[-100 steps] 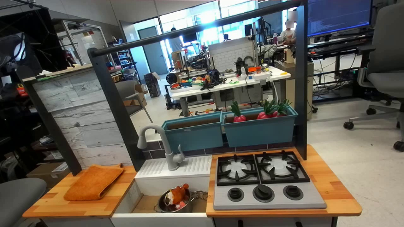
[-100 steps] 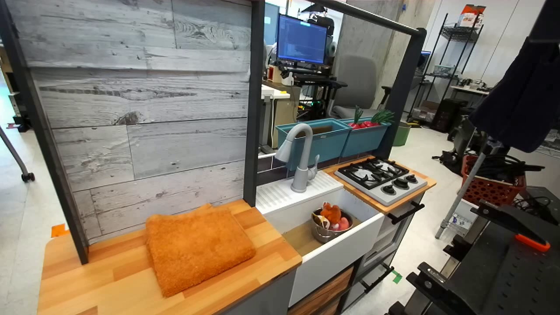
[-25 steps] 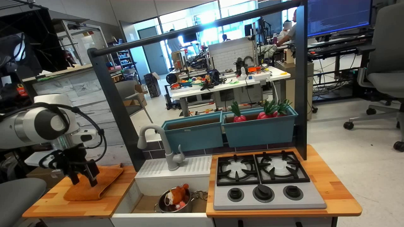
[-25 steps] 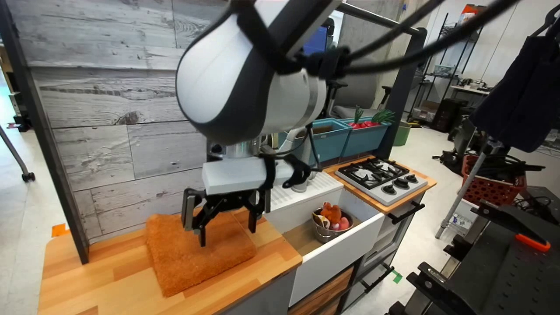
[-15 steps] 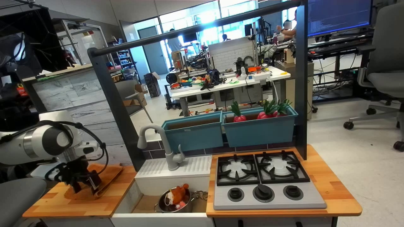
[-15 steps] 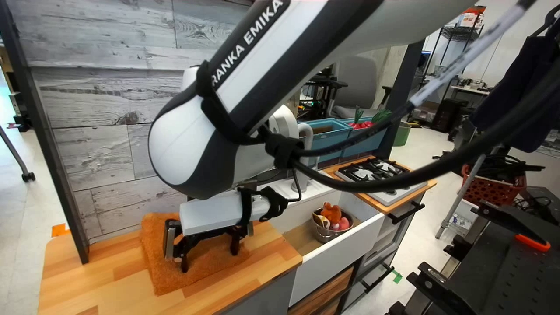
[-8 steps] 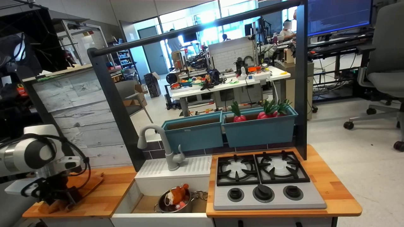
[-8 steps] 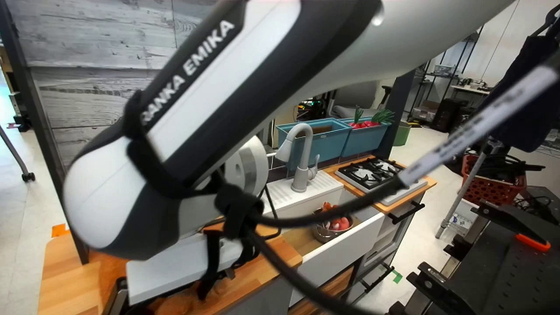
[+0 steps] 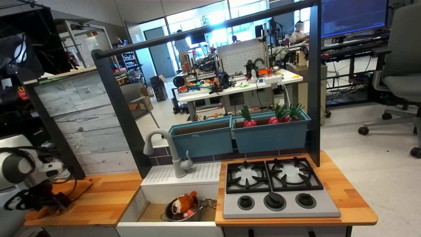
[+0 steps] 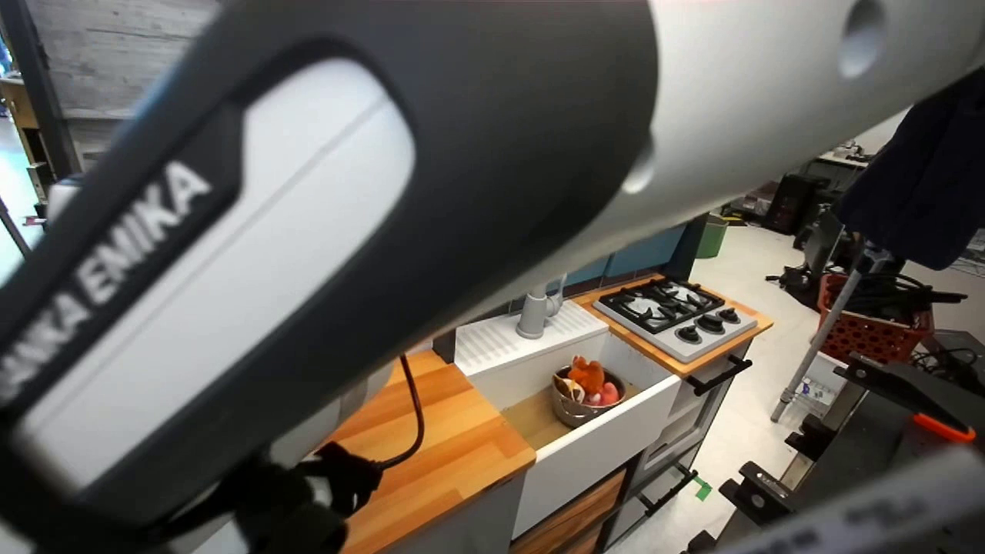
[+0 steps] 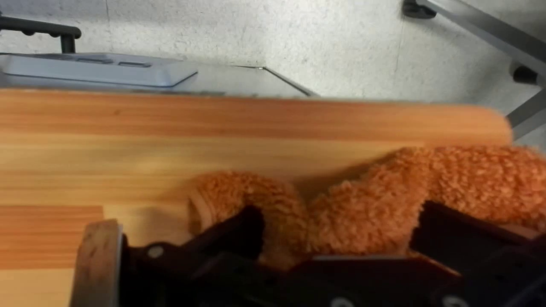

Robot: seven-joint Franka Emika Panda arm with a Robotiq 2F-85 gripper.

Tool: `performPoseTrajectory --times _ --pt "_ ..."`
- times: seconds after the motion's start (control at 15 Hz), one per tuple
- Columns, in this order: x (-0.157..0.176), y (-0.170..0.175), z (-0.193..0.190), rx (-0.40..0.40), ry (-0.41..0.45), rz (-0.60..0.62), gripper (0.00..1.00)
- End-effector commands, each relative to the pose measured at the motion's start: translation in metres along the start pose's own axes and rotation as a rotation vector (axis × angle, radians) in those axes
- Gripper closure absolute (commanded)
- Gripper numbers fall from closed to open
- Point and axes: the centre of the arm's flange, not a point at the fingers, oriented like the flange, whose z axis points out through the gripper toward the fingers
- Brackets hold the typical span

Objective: Use the towel to wipe the table, then put the dolls on the stove

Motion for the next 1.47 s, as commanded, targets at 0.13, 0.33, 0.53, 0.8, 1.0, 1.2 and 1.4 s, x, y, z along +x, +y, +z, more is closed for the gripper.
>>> performPoseTrajectory --times 0.13,0.33,0.53,0.8,1.0,1.2,1.4 --pt "0.03 0.133 0.016 0.01 -0.036 0.299 0.0" --pt "0.04 0.186 0.019 0.001 -0.057 0.456 0.0" --pt "0.031 0.172 0.027 -0.014 -0.176 0.508 0.0" --pt "-0.006 0.107 0.031 -0.022 -0.281 0.336 0.0" --pt "-0.025 0.045 0.042 -0.012 -0.287 0.175 0.0" --pt "-0.03 0.023 0.039 -0.055 -0.317 0.171 0.0" --pt "-0.03 0.07 0.037 -0.09 -0.348 0.311 0.0"
